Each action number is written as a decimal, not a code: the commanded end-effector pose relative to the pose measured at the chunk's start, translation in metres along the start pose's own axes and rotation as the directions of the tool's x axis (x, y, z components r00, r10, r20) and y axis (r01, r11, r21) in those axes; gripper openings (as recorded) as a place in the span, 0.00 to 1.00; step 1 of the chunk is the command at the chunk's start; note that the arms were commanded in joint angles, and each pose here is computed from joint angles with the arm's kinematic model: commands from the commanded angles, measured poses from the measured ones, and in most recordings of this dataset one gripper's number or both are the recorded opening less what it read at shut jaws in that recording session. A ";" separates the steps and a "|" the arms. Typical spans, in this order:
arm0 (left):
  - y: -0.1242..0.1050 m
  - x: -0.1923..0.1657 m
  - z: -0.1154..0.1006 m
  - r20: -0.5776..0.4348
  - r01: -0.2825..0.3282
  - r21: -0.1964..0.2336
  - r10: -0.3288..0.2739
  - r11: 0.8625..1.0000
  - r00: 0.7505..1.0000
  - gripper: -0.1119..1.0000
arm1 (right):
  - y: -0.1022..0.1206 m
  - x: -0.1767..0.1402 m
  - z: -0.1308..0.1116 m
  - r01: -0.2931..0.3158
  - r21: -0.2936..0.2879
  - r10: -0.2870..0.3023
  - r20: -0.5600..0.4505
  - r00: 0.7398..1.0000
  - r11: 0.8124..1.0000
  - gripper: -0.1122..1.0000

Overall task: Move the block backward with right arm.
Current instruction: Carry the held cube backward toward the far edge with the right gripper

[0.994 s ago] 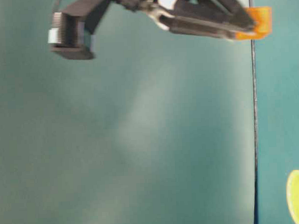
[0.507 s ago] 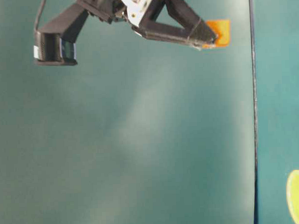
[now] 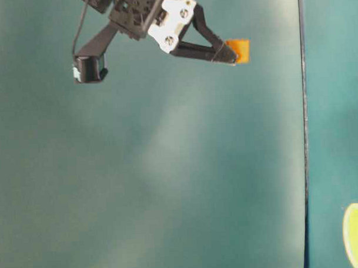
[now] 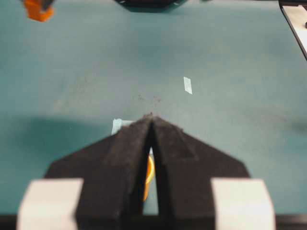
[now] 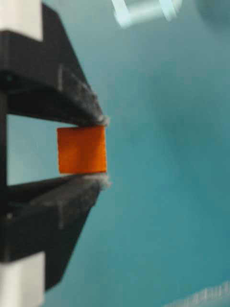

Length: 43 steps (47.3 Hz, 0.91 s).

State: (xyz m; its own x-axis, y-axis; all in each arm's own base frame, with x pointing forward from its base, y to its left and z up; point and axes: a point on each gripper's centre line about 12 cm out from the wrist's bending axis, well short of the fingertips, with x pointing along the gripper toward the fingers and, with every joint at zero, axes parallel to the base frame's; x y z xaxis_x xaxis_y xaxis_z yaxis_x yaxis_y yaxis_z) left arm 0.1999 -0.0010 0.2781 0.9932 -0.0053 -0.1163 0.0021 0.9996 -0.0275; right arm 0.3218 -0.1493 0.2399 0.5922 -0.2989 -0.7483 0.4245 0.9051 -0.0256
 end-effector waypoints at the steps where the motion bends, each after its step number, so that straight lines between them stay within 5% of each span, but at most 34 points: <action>1: -0.001 0.001 0.013 0.032 0.003 0.003 -0.003 1.000 0.999 0.10 | -0.021 -0.003 0.017 0.040 0.037 -0.041 0.042 0.998 0.999 0.45; 18: 0.000 0.001 0.014 0.031 0.001 0.003 -0.001 1.000 1.000 0.10 | -0.077 0.012 0.045 0.130 0.135 -0.139 0.059 0.989 0.982 0.45; 43: -0.001 0.001 0.012 0.020 0.002 0.003 -0.002 1.000 1.000 0.10 | -0.083 0.015 0.053 0.137 0.143 -0.147 0.063 0.987 0.980 0.45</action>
State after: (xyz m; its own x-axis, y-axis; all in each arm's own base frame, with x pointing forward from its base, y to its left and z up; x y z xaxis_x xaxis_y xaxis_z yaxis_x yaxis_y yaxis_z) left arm 0.1999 -0.0010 0.2776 0.9923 -0.0053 -0.1239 0.0019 0.9996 -0.0275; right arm 0.3296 -0.2420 0.2493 0.5407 -0.4278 -0.7243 0.5944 0.8036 -0.0309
